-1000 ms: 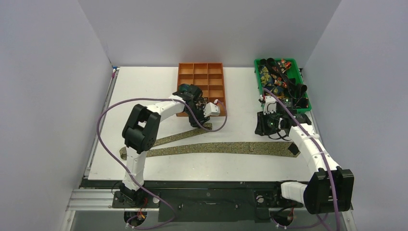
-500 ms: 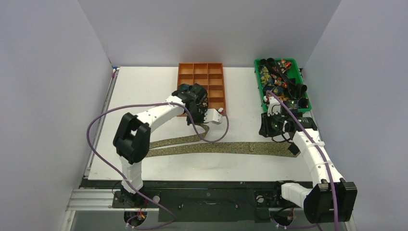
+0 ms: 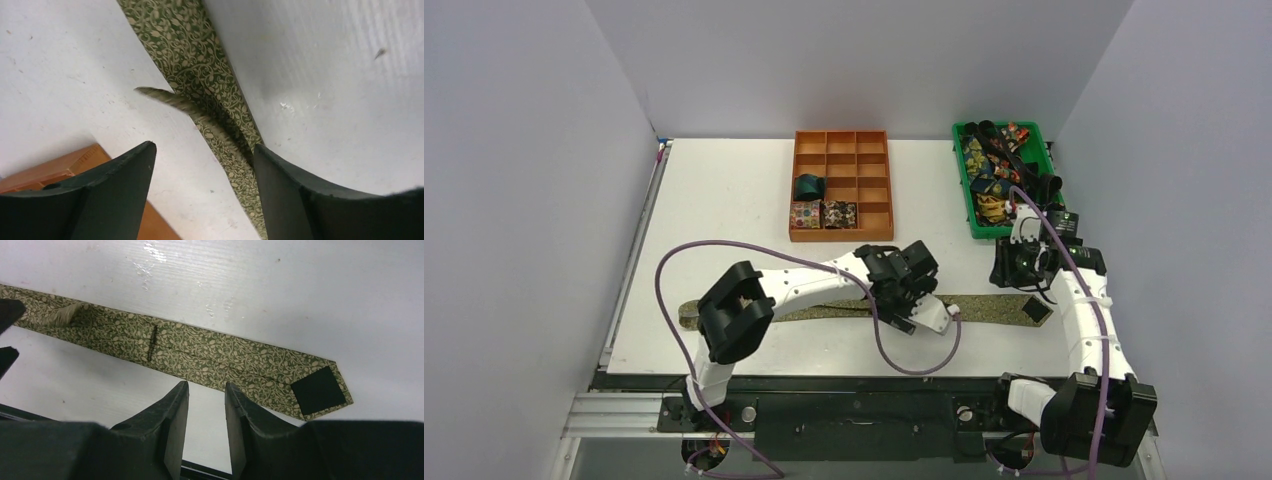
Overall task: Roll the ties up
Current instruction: Flatten out the tie at the center of the board.
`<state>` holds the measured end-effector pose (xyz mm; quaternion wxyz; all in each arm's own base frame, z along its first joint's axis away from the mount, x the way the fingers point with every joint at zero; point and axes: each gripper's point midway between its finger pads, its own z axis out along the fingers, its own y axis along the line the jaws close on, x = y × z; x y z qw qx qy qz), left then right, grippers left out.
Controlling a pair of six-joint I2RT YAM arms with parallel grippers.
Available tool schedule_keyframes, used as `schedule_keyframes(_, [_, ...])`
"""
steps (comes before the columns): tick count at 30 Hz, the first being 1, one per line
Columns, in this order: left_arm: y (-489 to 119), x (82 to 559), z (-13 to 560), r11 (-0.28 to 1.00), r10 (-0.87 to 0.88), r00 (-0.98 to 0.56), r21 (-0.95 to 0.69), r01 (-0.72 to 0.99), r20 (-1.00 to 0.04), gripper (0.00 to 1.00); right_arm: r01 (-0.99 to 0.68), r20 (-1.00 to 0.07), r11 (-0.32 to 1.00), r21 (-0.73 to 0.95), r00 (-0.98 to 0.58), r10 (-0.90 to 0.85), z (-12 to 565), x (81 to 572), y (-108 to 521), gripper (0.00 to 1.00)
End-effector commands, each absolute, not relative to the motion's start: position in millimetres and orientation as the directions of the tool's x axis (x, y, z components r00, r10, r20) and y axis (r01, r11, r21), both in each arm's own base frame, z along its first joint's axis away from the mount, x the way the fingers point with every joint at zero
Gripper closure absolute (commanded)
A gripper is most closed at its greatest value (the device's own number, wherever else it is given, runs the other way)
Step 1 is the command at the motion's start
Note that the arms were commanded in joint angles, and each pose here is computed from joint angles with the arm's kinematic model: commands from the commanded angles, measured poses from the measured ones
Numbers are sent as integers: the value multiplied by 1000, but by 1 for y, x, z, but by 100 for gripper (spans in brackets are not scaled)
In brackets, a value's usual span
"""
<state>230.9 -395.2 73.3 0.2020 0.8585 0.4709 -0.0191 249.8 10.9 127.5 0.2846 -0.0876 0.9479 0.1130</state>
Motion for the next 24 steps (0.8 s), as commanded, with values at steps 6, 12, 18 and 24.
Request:
schedule_keyframes(6, [-396,259,181,-17,636,161,194,981,-755,9,-276,-549,952,132,-820,-161,132,248,-3,70])
schedule_keyframes(12, [-375,256,135,35,711,-76,-73,997,-699,40,-278,-513,950,144,-842,-168,127,246,-4,70])
schedule_keyframes(18, [-389,244,95,9,758,-72,-100,995,-648,54,-293,-339,950,112,-910,-241,109,232,-23,74])
schedule_keyframes(24, [-404,240,63,-32,803,3,-38,999,-596,55,-301,-150,944,137,-948,-281,90,209,-36,77])
